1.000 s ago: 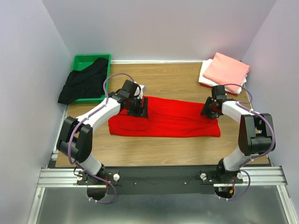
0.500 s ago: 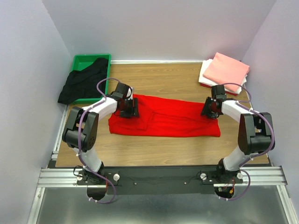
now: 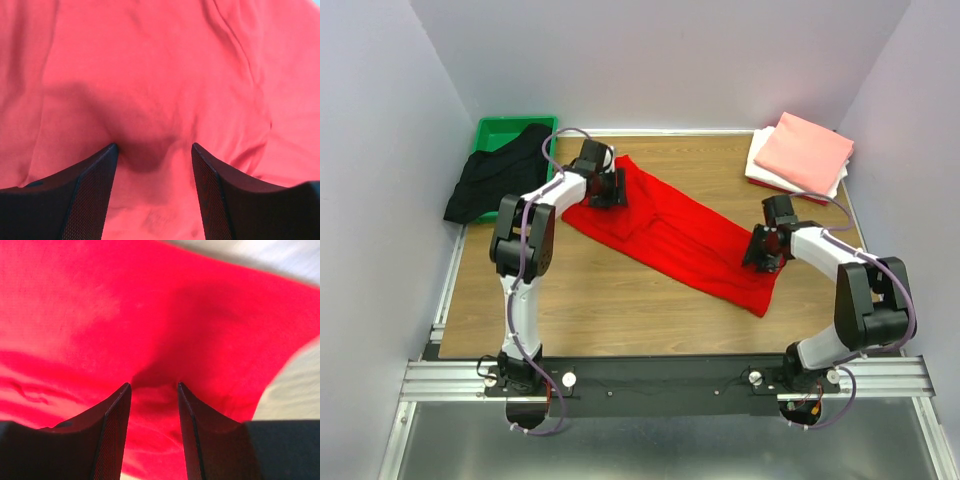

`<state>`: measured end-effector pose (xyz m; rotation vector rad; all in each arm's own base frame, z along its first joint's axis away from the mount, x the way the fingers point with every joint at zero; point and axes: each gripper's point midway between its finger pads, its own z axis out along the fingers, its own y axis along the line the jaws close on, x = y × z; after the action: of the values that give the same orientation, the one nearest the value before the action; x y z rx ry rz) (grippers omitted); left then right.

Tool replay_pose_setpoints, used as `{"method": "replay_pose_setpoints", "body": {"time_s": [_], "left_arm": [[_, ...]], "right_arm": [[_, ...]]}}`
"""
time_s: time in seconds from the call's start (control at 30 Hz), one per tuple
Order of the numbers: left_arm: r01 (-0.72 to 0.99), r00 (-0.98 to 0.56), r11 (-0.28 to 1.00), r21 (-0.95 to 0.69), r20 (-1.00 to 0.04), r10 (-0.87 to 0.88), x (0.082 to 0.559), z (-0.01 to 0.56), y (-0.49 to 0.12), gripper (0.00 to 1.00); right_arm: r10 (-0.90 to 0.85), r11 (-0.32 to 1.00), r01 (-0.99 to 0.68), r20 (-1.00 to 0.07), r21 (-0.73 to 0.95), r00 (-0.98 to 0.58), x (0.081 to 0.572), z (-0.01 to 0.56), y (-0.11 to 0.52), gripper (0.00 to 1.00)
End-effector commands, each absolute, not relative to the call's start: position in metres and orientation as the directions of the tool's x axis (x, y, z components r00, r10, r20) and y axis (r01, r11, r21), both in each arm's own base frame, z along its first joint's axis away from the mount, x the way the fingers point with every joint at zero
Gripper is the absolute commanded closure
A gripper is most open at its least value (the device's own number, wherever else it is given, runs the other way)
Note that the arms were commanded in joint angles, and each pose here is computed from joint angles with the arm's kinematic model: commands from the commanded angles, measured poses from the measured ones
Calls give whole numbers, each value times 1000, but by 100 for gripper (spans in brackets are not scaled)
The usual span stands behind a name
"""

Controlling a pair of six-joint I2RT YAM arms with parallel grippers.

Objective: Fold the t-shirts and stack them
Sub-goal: Fold the tshirt

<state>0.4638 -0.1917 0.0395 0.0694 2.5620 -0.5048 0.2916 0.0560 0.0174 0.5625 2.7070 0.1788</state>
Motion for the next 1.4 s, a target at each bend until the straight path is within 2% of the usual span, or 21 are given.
{"method": "replay_pose_setpoints", "body": {"time_s": [0.0,0.13,0.27,0.33,0.53,0.67,0.87,1.13,1.37], "left_arm": [[154,-872,949,-276,-490,-1,487,21,-187,31],[173,-847,952,-251,-531,14,515,31,-189,31],[181,-806,960,-215,-592,19,542,66,-189,31],[173,-799,963,-207,-602,14,543,78,-187,31],[185,-784,931,-315,-618,-53,515,112,-197,31],[177,-842,906,-385,-535,-63,478,72,-203,31],[183,-876,886,-427,-479,-50,458,38,-209,31],[169,-896,885,-434,-441,-46,474,9,-216,33],[206,-887,864,-460,-461,-35,501,11,-232,34]], "right_arm": [[376,922,368,-52,120,-925,213,-3,82,50],[348,931,339,-52,136,-936,212,8,97,50],[315,946,308,-59,106,-947,213,19,98,50],[301,953,294,-97,78,-949,224,29,95,50],[249,968,244,-92,66,-964,223,39,102,50],[231,973,229,-78,32,-970,214,32,100,50],[212,977,212,-30,13,-977,195,16,104,50],[162,977,171,83,128,-983,172,9,138,50],[65,961,101,146,259,-987,163,22,179,50]]}}
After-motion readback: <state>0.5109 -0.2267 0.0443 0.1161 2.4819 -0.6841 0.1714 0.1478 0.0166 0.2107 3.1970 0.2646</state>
